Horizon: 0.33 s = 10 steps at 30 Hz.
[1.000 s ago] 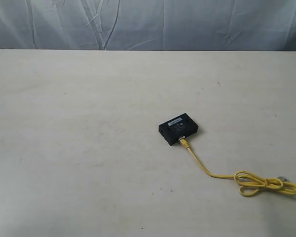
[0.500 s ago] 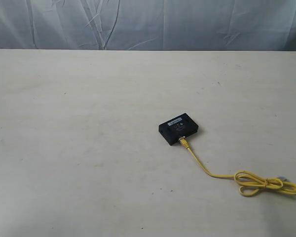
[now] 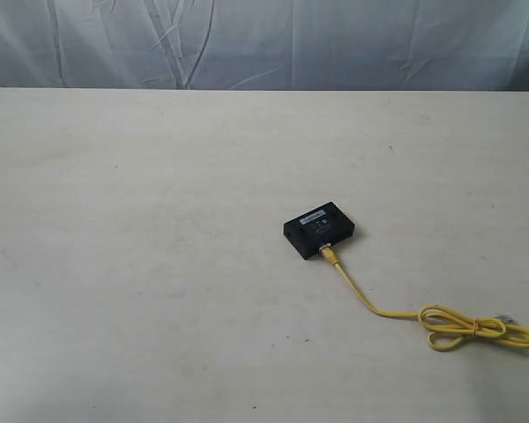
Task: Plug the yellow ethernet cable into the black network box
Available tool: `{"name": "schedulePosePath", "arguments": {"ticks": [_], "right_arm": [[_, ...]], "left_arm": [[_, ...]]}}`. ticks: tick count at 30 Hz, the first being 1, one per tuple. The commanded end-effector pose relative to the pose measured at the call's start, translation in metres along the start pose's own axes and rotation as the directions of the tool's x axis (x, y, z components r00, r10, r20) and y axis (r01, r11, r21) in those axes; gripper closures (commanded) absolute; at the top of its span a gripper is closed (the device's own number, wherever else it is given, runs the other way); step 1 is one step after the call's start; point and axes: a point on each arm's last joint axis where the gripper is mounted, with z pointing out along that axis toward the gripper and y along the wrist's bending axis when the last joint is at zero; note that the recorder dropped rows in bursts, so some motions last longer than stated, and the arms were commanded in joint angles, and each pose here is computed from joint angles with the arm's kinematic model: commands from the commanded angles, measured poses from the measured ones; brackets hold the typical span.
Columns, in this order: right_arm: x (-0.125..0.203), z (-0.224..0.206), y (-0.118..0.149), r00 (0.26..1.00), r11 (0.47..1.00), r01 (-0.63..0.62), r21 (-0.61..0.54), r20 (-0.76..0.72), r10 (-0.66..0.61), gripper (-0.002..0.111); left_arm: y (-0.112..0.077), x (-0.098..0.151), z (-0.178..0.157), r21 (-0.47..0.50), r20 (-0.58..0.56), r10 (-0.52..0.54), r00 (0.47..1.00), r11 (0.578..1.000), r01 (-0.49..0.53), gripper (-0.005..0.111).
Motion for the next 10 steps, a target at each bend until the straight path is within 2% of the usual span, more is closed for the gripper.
{"name": "schedulePosePath", "arguments": {"ticks": [1, 10], "right_arm": [[0.0007, 0.0003, -0.0005, 1.0, 1.0, 0.005, 0.007, 0.008, -0.005, 0.109], [0.0007, 0.0003, -0.0005, 1.0, 1.0, 0.005, 0.007, 0.008, -0.005, 0.109]], "left_arm": [[0.0, 0.0006, -0.0001, -0.003, 0.006, -0.003, 1.0, 1.0, 0.003, 0.107], [0.0001, 0.0, -0.0001, -0.005, 0.013, -0.003, 1.0, 1.0, 0.003, 0.107]]}}
